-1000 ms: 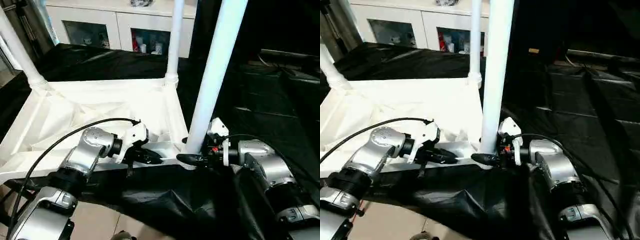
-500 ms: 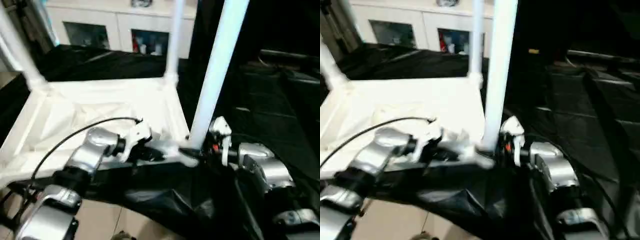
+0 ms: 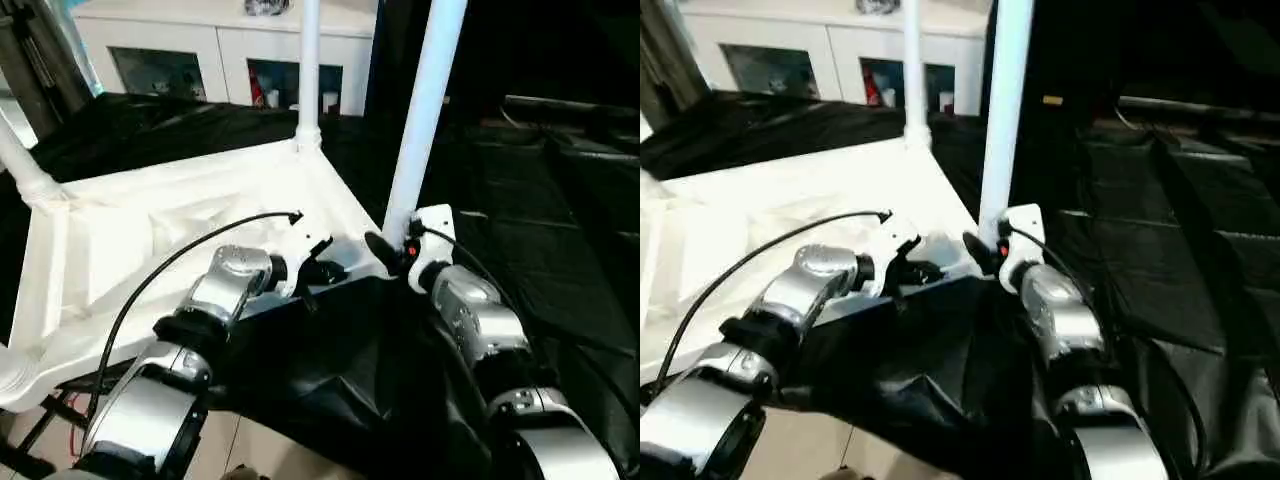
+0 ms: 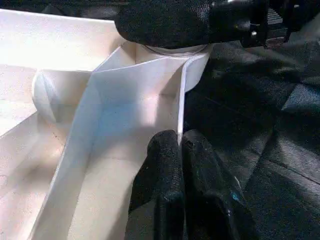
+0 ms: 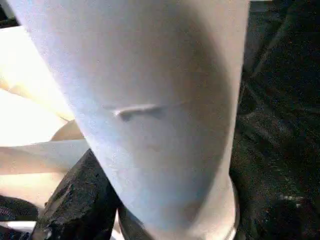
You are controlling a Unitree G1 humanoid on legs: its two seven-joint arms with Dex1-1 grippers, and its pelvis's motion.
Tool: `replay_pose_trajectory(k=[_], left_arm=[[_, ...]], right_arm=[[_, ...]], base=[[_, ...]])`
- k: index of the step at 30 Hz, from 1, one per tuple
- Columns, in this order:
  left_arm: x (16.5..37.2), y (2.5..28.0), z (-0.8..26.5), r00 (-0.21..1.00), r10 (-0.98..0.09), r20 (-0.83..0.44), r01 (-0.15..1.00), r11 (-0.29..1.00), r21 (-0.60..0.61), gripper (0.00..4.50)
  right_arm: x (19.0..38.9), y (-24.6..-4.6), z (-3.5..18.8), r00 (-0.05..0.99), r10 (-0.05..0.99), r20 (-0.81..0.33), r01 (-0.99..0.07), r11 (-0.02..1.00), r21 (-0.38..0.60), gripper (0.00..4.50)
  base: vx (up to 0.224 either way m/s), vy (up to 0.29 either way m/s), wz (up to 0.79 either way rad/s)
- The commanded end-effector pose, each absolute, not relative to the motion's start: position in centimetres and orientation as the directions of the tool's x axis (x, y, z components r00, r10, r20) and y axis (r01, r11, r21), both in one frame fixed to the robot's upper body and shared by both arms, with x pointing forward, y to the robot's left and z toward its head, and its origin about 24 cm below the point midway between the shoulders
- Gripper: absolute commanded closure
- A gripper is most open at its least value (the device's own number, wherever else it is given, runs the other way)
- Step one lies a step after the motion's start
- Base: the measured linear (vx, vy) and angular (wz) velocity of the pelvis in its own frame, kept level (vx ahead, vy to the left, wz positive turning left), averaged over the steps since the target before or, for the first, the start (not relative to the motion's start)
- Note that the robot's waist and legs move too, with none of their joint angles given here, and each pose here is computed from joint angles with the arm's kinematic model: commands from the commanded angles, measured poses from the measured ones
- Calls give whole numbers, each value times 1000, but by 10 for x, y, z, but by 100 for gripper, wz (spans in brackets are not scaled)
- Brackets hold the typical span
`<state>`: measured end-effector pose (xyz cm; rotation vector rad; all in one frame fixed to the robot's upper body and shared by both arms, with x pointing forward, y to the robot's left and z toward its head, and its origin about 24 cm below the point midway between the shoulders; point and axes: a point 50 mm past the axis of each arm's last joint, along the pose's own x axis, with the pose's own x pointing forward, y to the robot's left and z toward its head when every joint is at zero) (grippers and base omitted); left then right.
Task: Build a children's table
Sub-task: Rotate leg to tighten
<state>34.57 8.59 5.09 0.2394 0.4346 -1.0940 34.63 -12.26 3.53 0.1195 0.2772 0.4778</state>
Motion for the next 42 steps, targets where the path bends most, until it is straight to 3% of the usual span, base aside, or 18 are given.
replay_pose_trajectory(k=[1,4,6,11,21,23,30,37,42], left_arm=[[348,59,79,353,-882,-313,933,357,46,450],[346,61,78,333,-889,-315,941,335,47,450],[339,69,75,260,-913,-314,964,264,31,450],[329,84,73,146,-936,-319,988,151,8,450],[317,111,70,19,-922,-386,999,32,-26,450],[317,114,69,14,-918,-396,999,27,-28,450],[313,122,67,-9,-908,-420,999,12,-46,450],[313,121,66,1,-908,-418,999,21,-42,450],[326,110,67,141,-906,-399,986,163,-20,450]], right_arm=[[333,-67,34,671,712,-207,-662,701,267,113],[333,-69,35,660,723,-207,-676,691,256,85],[330,-83,36,604,767,-216,-737,641,215,69],[321,-113,44,473,855,-214,-837,512,195,69],[304,-149,46,284,909,-304,-916,351,193,69],[303,-151,46,271,911,-312,-920,341,196,69],[301,-148,45,258,915,-309,-919,331,213,139],[299,-146,43,256,920,-296,-916,329,230,182],[303,-132,32,402,870,-286,-852,470,230,186]], base=[[0,0,0],[0,0,0],[0,0,0],[0,0,0],[0,0,0],[0,0,0],[0,0,0],[0,0,0],[0,0,0]])
